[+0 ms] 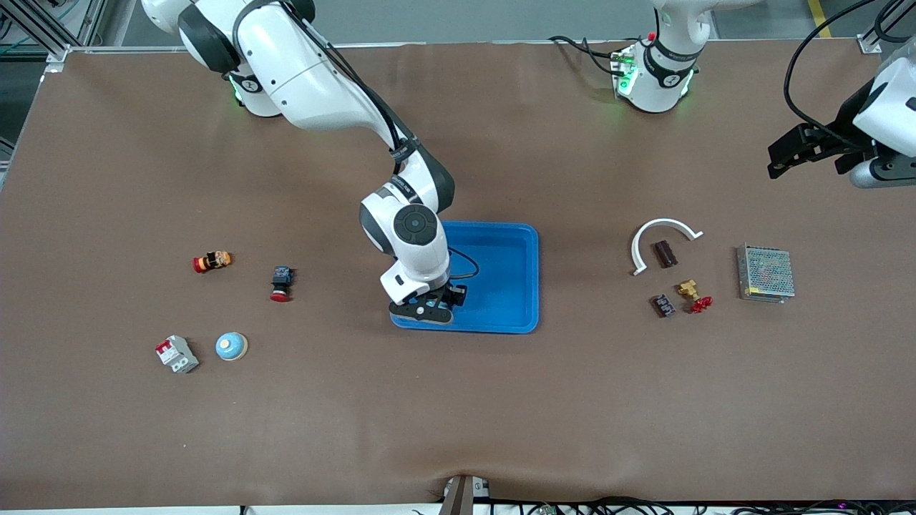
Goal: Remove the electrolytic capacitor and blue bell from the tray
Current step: 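Carry the bell with the right gripper beside the first bell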
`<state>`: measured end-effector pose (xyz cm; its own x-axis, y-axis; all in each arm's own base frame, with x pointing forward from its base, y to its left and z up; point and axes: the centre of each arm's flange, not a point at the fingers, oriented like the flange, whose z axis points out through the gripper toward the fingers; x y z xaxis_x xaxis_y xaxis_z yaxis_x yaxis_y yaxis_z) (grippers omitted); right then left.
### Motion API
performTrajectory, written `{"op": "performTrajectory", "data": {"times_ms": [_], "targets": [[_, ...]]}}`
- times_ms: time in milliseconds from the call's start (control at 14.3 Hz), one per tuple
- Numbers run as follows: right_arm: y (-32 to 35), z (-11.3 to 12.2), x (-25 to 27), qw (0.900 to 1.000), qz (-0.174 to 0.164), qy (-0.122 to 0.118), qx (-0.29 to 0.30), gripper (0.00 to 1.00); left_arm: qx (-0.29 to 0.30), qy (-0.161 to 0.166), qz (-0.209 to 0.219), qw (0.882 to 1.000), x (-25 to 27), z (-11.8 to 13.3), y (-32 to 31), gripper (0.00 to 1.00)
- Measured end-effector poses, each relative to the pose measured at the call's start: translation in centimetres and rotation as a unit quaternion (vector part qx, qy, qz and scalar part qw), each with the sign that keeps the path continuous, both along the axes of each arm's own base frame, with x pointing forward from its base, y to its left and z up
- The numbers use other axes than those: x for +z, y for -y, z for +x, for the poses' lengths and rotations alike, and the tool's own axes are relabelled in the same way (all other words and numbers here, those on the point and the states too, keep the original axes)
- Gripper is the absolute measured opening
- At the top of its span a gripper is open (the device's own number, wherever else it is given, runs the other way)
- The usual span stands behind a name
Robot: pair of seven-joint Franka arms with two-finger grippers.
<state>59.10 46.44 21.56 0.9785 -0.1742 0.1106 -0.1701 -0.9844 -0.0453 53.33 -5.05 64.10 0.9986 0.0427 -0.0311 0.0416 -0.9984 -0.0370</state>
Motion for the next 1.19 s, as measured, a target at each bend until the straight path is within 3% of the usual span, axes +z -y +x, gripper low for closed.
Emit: {"op": "performTrajectory", "data": {"times_ms": [210,560,911,1191], "targets": [[1.9,1.4,3.3,0.999,-0.015,-0.007,0.033,0.64,0.0,0.0,0.0,1.0,0.0,0.0,0.0,1.0],[10.4,6.0,8.8,0.993,-0.03,-0.021,0.115,0.64,-0.002,-0.003,0.0,1.0,-0.4,0.2,0.2,1.0],[21.0,10.4,10.2,0.979,-0.03,-0.036,0.198,0.64,-0.002,-0.006,0.0,1.0,-0.7,0.4,0.2,1.0],[27.9,12.5,10.0,0.966,-0.03,-0.038,0.255,0.64,-0.002,-0.006,0.0,1.0,-0.7,0.4,0.2,1.0]]}}
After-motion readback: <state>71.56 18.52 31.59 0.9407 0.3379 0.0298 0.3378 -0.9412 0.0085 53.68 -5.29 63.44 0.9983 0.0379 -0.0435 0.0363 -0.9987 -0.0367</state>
